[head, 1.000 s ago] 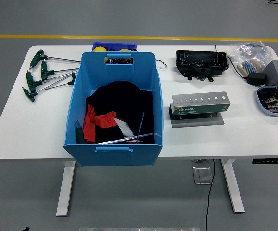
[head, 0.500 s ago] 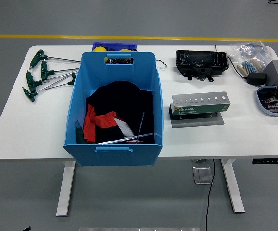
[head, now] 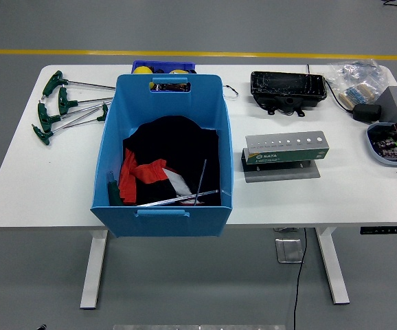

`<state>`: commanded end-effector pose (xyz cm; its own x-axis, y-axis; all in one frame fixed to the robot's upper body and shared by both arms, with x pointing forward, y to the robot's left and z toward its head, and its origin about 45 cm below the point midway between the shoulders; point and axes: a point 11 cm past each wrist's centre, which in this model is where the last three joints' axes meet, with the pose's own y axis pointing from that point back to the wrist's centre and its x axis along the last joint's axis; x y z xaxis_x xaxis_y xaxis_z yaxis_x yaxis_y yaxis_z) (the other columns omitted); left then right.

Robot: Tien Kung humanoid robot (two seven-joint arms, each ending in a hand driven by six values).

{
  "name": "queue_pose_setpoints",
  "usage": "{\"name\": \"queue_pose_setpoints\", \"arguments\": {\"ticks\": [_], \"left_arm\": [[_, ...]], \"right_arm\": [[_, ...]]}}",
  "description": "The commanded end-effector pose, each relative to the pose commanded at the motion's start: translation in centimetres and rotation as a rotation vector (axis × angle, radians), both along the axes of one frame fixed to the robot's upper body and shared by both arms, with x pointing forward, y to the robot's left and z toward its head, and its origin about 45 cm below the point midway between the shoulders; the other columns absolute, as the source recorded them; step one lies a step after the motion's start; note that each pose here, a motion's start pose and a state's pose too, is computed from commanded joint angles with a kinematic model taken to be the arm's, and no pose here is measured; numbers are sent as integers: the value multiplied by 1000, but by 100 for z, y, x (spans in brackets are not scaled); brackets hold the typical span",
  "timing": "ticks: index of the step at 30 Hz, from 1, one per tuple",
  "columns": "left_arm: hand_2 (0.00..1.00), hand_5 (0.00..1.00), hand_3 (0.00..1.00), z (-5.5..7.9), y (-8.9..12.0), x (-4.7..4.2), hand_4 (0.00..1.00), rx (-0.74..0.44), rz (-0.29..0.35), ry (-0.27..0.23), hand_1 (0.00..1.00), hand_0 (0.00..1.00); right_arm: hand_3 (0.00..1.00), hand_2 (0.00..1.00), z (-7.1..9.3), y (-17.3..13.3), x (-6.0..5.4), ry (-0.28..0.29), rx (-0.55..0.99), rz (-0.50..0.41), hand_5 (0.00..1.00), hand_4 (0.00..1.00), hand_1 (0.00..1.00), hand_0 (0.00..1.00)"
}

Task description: Lift tool from toolbox,place it in box,lift tool from toolbox,place it in box

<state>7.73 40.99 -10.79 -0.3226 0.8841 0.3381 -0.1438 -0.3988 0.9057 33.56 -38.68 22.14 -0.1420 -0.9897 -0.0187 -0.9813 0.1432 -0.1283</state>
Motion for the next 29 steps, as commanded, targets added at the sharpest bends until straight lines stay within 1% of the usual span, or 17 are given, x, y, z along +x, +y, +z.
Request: {"name": "queue_pose_setpoints", "arguments": {"ticks": [10,16,29], "left_arm": [[845,615,768,-4,-6,-11,750,-1,3,-2,839,791],[843,617,765,-9,-21,-15,749,-4,4,-6,838,791],[844,617,764,-27,-31,-110,747,-3,-3,29,836,791]], "right_arm": [[906,847,-101,5,-3,69,-60,9,981,998,804,856],[906,845,-119,-36,-11,87,-73,-7,992,998,803,855],[907,845,-182,-22,-13,124,-112,-15,994,998,804,853]]}}
